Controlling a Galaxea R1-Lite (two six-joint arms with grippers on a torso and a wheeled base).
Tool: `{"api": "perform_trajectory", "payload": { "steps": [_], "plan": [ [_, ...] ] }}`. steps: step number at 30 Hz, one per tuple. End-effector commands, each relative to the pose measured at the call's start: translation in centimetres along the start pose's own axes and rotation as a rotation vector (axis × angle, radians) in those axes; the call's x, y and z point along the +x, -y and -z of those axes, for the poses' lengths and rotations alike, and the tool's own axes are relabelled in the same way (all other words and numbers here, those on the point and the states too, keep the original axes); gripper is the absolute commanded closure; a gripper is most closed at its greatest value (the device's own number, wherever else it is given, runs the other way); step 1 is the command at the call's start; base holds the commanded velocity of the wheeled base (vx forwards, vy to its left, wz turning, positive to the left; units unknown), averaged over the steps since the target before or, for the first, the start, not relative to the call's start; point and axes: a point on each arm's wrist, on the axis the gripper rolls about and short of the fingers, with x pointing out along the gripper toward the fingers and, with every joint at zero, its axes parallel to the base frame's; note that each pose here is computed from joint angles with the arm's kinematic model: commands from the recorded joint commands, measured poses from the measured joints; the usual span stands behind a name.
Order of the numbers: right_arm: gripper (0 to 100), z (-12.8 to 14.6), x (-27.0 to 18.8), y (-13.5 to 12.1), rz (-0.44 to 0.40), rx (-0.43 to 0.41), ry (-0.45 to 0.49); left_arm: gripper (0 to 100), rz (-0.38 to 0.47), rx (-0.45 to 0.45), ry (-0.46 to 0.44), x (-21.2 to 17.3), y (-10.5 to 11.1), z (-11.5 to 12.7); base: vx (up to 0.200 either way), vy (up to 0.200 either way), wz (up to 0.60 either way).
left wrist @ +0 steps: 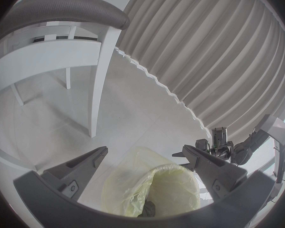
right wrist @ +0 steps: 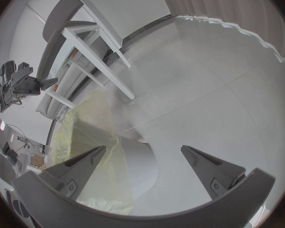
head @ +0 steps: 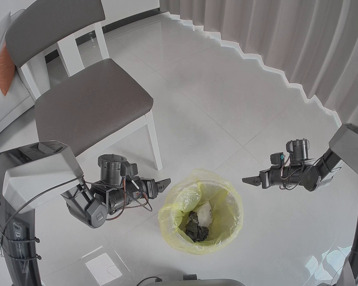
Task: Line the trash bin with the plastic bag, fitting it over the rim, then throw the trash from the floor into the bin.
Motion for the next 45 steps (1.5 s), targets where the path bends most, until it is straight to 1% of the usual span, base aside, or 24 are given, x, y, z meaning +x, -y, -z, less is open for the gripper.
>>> {"api": "perform_trajectory", "payload": {
  "steps": [1,4,8,9,10,11,13,15,17,18,20,23,24,25,27,30,32,33,34,37,38,39,41,45],
  "plan": [
    [0,-2.0,-5.3,-2.3,0.034,-0.034,0.067,0,-0.037,0.041,-0.07,-2.7,-1.0,1.6,0.0,0.0,0.0],
    [0,-2.6,-8.4,-4.0,0.038,-0.055,0.099,0,-0.02,0.087,-0.066,-5.1,-0.6,1.9,0.0,0.0,0.0],
    [0,-2.4,-12.5,-6.3,0.072,-0.079,0.136,0,0.023,0.11,-0.013,-7.7,0.4,1.5,0.0,0.0,0.0],
    [0,-2.4,-12.5,-6.3,0.072,-0.079,0.136,0,0.023,0.11,-0.013,-7.7,0.4,1.5,0.0,0.0,0.0],
    [0,-2.2,-14.9,-7.8,0.083,-0.096,0.166,0,0.029,0.114,0.009,-9.3,0.8,1.1,0.0,0.0,0.0],
    [0,-2.2,-14.9,-7.8,0.083,-0.096,0.166,0,0.029,0.114,0.009,-9.3,0.8,1.1,0.0,0.0,0.0],
    [0,-1.2,-18.4,-9.5,0.109,-0.116,0.213,0,0.026,0.116,0.047,-11.7,1.1,0.4,0.0,0.0,0.0],
    [0,-0.9,-19.8,-10.2,0.127,-0.123,0.237,0,0.022,0.117,0.061,-12.7,1.2,0.2,0.0,0.0,0.0],
    [0,0.0,-23.0,-11.7,0.167,-0.14,0.311,0,0.017,0.121,0.125,-15.6,1.5,-0.6,0.0,0.0,0.0],
    [0,0.9,-25.3,-12.6,0.199,-0.154,0.373,0,0.022,0.129,0.18,-18.1,1.9,-1.0,0.0,0.0,0.0],
    [0,1.4,-26.5,-13.2,0.207,-0.162,0.408,0,0.027,0.134,0.206,-19.5,2.2,-1.0,0.0,0.0,0.0],
    [0,3.7,-29.9,-14.5,0.249,-0.176,0.508,0,0.04,0.149,0.298,-23.5,3.0,-1.1,0.0,0.0,0.0],
    [0,3.7,-29.9,-14.5,0.249,-0.176,0.508,0,0.04,0.149,0.298,-23.5,3.0,-1.1,0.0,0.0,0.0],
    [0,5.4,-31.5,-15.3,0.275,-0.19,0.561,0,0.041,0.154,0.333,-25.6,3.3,-0.6,0.0,0.0,0.0],
    [0,7.1,-32.9,-16.1,0.296,-0.194,0.605,0,0.034,0.158,0.38,-27.8,3.6,-0.2,0.0,0.0,0.0],
    [0,9.2,-34.7,-17.4,0.289,-0.161,0.663,0,0.007,0.151,0.438,-30.6,3.8,0.3,0.0,0.0,0.0],
    [0,9.9,-35.2,-17.8,0.281,-0.147,0.678,0,-0.002,0.149,0.444,-31.5,3.9,0.6,0.0,0.0,0.0],
    [0,11.2,-36.0,-18.4,0.272,-0.126,0.699,0,-0.01,0.149,0.459,-33.1,4.0,1.3,0.0,0.0,0.0],
    [0,11.6,-36.1,-18.6,0.269,-0.124,0.702,0,-0.011,0.149,0.463,-33.4,4.0,1.5,0.0,0.0,0.0],
    [0,14.5,-36.7,-19.4,0.258,-0.097,0.728,0,-0.074,0.139,0.481,-35.4,3.6,3.1,0.0,0.0,0.0],
    [0,14.5,-36.7,-19.4,0.258,-0.097,0.728,0,-0.074,0.139,0.481,-35.4,3.6,3.1,0.0,0.0,0.0],
    [0,16.2,-36.8,-19.7,0.251,-0.081,0.734,0,-0.098,0.134,0.505,-36.3,3.5,4.1,0.0,0.0,0.0],
    [0,17.7,-36.9,-19.9,0.243,-0.071,0.726,0,-0.112,0.136,0.528,-36.9,3.5,5.0,0.0,0.0,0.0],
    [0,18.1,-36.6,-19.8,0.241,-0.032,0.701,0,-0.162,0.136,0.585,-37.8,3.5,6.4,0.0,0.0,0.0]
  ]
}}
